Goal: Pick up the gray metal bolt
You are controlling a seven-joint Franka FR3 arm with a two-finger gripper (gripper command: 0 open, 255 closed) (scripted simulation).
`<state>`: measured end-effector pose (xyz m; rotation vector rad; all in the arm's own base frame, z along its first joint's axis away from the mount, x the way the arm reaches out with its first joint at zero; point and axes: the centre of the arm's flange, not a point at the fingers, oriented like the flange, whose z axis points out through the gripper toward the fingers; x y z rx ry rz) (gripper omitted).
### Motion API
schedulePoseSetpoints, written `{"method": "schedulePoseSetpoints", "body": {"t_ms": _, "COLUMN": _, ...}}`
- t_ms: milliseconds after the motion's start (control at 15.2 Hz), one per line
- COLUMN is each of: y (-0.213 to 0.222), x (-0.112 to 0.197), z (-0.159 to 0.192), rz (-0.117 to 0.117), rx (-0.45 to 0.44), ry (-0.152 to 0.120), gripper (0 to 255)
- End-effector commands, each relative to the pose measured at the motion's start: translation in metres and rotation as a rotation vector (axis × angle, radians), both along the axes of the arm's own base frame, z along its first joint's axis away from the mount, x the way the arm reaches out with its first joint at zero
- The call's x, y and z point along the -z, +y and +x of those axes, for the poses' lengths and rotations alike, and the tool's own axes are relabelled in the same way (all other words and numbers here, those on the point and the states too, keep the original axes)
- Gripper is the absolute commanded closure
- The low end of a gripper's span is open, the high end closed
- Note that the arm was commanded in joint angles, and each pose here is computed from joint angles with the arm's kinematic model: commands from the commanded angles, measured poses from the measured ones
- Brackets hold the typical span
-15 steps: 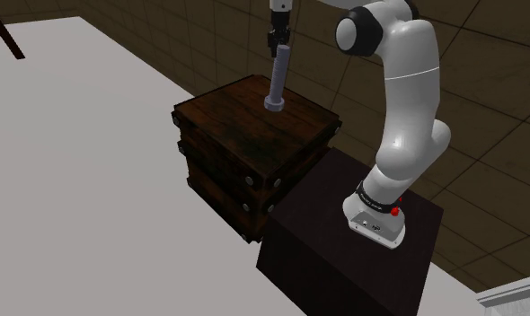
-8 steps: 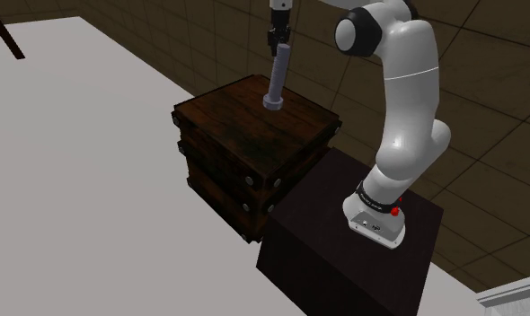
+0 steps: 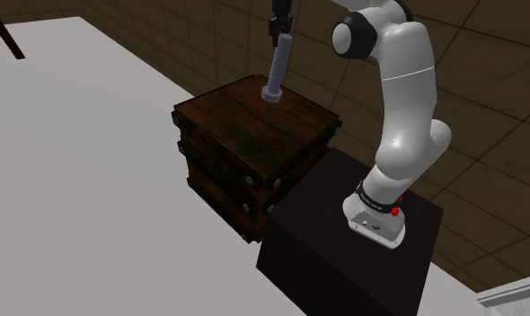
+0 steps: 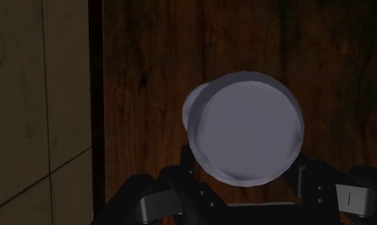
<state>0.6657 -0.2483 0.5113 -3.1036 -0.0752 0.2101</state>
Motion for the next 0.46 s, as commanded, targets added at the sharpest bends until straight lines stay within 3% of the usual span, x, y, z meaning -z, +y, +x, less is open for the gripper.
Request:
{"method": "schedulePoseSetpoints", "body": {"t_ms": 0, "y": 0.000, "x": -0.012, "z": -0.001, "rz": 0.000, "rx": 0.000, "ry": -0.001, "gripper": 255}}
{"method": "schedulePoseSetpoints", "body": {"t_ms": 396, "y": 0.000, "x": -0.034, "z": -0.001, "rz": 0.000, "rx": 0.000, "ry": -0.001, "gripper": 255}}
